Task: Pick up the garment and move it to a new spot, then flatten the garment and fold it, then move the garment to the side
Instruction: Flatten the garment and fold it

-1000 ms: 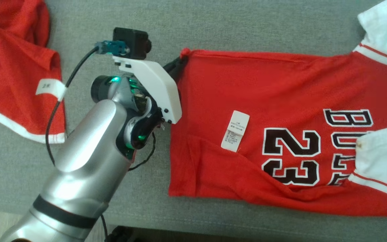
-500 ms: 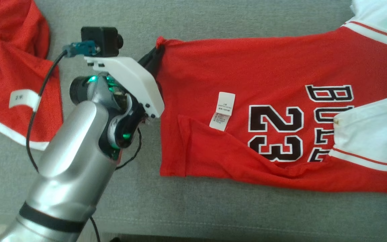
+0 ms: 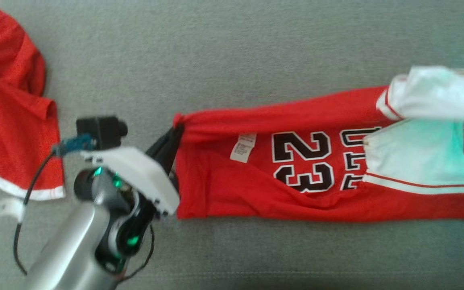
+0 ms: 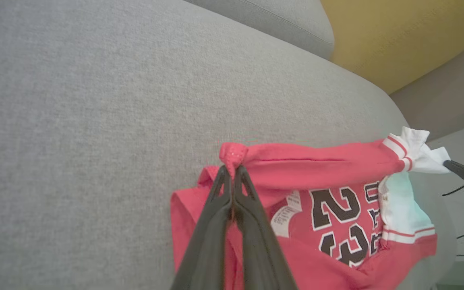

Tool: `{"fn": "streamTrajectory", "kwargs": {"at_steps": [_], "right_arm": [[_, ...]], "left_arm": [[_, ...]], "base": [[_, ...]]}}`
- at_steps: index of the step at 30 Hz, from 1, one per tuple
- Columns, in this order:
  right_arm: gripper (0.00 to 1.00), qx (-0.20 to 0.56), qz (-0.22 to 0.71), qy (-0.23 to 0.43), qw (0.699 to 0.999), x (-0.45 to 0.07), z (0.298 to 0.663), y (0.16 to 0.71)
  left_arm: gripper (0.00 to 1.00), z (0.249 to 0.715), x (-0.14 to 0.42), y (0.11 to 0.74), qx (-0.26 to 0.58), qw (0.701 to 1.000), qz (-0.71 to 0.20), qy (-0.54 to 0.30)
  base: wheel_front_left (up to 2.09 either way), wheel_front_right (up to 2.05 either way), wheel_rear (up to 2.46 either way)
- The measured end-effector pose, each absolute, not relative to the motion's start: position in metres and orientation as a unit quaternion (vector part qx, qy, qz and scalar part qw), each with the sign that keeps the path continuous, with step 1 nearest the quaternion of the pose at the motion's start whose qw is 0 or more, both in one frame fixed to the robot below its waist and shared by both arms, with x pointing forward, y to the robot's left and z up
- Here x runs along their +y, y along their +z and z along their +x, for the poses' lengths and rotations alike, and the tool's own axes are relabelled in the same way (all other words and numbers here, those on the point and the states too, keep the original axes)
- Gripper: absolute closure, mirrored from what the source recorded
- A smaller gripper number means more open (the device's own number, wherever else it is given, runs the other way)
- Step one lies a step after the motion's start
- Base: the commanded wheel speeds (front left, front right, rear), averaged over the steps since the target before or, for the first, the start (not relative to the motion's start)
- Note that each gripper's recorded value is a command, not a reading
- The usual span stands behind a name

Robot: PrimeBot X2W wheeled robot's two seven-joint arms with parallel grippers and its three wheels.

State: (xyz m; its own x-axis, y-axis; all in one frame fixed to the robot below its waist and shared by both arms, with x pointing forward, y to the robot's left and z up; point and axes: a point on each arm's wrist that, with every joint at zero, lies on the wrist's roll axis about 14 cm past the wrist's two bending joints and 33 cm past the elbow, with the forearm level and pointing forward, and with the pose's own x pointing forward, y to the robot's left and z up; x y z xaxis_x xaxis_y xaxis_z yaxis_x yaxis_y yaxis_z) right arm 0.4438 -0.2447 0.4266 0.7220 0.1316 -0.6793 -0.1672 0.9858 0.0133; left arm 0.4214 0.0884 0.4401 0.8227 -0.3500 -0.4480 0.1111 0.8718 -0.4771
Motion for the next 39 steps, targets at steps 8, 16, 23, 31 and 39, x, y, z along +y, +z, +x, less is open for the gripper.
{"fn": "streamTrajectory", "kwargs": {"at_steps": [8, 16, 23, 31, 39], "right_arm": [[0.00, 0.423, 0.007, 0.067, 0.904, -0.243, 0.388, 0.406], [0.00, 0.426, 0.027, 0.038, 0.904, -0.254, 0.387, 0.411], [0.00, 0.458, 0.067, -0.002, 0.886, -0.259, 0.396, 0.392], [0.00, 0.502, 0.075, -0.012, 0.862, -0.246, 0.406, 0.362], [0.00, 0.536, 0.037, 0.008, 0.843, -0.243, 0.404, 0.357]], "left_arm": [[0.00, 0.393, 0.085, 0.431, 0.297, 0.917, -0.240, -0.116], [0.00, 0.401, 0.116, 0.430, 0.217, 0.963, -0.140, -0.074], [0.00, 0.406, 0.112, 0.451, 0.099, 0.984, -0.138, -0.050], [0.00, 0.392, 0.096, 0.444, 0.084, 0.988, -0.118, -0.057], [0.00, 0.374, 0.098, 0.442, 0.083, 0.989, -0.110, -0.053]], "base": [[0.00, 0.00, 0.00], [0.00, 0.00, 0.00], [0.00, 0.00, 0.00], [0.00, 0.00, 0.00], [0.00, 0.00, 0.00]]}}
